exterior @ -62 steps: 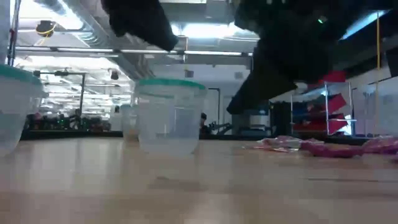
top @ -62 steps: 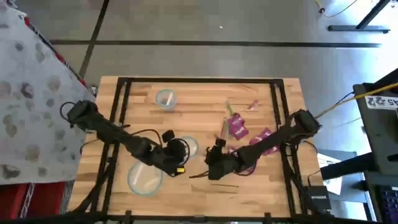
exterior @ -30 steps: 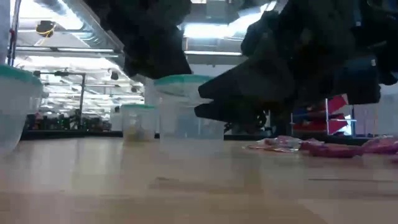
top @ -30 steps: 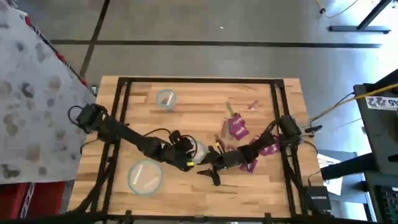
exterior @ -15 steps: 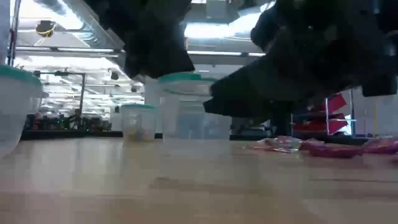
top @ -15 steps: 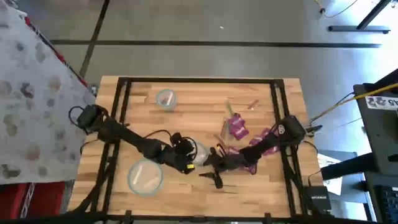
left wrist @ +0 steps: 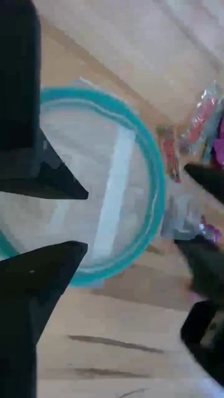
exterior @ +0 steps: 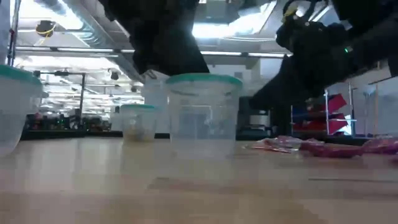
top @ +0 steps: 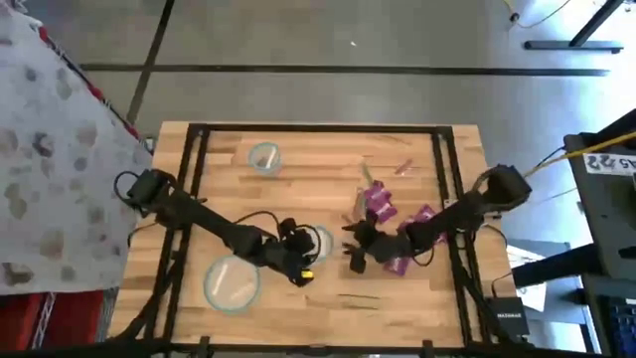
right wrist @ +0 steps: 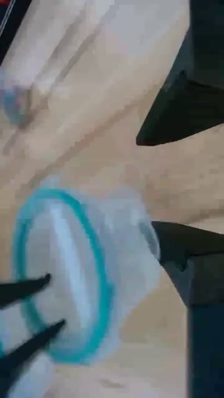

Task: Sort candy
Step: Open the bottom small transparent bin, then put the violet candy into the bottom small transparent bin

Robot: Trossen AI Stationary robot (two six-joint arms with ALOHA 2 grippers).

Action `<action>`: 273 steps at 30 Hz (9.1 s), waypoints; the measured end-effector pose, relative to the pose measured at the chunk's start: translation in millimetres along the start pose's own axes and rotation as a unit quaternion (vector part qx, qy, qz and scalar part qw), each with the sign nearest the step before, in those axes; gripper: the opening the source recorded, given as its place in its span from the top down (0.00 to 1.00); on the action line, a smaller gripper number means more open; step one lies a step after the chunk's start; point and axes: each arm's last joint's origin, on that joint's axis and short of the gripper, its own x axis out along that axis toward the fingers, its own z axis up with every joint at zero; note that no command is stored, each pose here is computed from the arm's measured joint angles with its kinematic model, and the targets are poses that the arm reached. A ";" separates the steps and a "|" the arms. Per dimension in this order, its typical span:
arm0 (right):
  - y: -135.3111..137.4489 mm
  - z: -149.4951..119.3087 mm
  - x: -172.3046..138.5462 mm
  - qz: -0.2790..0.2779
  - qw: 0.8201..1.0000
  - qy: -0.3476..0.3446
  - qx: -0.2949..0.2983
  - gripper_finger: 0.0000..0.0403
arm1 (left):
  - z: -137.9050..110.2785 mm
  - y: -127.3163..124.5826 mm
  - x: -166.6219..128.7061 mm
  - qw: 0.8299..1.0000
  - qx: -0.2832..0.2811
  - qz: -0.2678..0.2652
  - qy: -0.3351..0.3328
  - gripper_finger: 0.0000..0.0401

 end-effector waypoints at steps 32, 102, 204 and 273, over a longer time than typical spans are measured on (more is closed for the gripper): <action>72.1 -19.2 62.8 0.053 0.991 -0.117 0.021 0.51 | -13.5 5.1 13.7 1.000 -0.021 0.015 0.006 0.73; 85.3 65.6 22.9 -0.065 0.896 -0.073 -0.432 0.99 | 25.3 -43.2 -94.3 0.987 0.075 0.051 -0.132 0.73; 35.9 16.1 -40.3 0.010 0.983 0.006 -0.184 0.99 | -61.6 3.2 -39.2 0.985 -0.022 0.167 0.021 0.73; 49.5 -57.4 -85.3 0.037 0.904 0.293 -0.310 0.66 | -45.5 -6.0 -12.5 0.996 0.011 0.085 0.015 0.73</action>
